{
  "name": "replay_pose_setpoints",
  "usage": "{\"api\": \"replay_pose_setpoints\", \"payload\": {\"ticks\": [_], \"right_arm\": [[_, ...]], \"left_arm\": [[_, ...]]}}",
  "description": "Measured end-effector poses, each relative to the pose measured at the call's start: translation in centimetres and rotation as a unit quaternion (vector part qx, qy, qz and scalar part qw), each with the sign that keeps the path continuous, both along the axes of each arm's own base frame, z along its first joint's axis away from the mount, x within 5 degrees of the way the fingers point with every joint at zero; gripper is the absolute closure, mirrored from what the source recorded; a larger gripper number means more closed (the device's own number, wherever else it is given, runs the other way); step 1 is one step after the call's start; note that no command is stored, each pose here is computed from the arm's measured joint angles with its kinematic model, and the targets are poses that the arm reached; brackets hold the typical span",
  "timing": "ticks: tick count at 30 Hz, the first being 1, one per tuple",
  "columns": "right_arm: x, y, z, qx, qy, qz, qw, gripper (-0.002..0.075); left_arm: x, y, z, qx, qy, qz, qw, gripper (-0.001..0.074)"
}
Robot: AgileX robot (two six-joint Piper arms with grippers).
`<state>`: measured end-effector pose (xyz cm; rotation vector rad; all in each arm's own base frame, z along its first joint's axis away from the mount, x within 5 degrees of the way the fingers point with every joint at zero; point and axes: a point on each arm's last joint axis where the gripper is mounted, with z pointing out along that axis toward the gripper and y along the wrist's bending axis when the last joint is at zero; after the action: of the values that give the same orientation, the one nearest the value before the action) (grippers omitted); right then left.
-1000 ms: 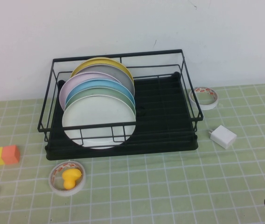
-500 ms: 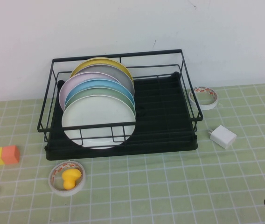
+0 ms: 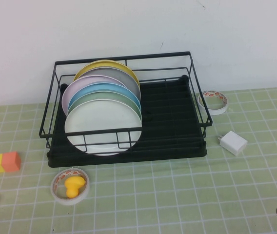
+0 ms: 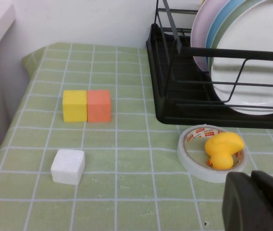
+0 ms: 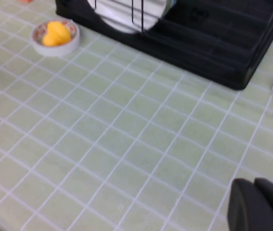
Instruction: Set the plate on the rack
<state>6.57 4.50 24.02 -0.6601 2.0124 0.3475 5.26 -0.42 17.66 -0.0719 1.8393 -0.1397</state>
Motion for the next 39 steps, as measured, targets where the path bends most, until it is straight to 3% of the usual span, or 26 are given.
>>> {"api": "replay_pose_setpoints", "payload": {"ticks": [4,8,13,21,28,31,39], "right_arm": [[-0.8,-0.7,0.8,-0.028,-0.079,-0.019,0.996,0.0728],[-1.3,-1.9,1.3,-0.04,-0.187,-0.092,0.977,0.0728],[-1.5,-3.0,-0.9,-0.027,-0.25,-0.172,0.953,0.0728],[-0.9,-3.5,-4.7,-0.026,-0.226,-0.201,0.953,0.0728],[-0.9,-4.2,-5.0,0.016,-0.221,-0.256,0.941,0.0728],[-1.0,-4.5,-5.5,0.046,-0.184,-0.29,0.938,0.0728],[-1.4,-5.2,-7.0,0.018,-0.098,-0.328,0.939,0.0728]], "left_arm": [[0.0,0.0,0.0,0.0,0.0,0.0,1.0,0.0736],[0.0,0.0,0.0,0.0,0.0,0.0,1.0,0.0736],[0.0,0.0,0.0,0.0,0.0,0.0,1.0,0.0736],[0.0,0.0,0.0,0.0,0.0,0.0,1.0,0.0736],[0.0,0.0,0.0,0.0,0.0,0.0,1.0,0.0736],[0.0,0.0,0.0,0.0,0.0,0.0,1.0,0.0736],[0.0,0.0,0.0,-0.002,0.001,0.0,1.0,0.0736]]}}
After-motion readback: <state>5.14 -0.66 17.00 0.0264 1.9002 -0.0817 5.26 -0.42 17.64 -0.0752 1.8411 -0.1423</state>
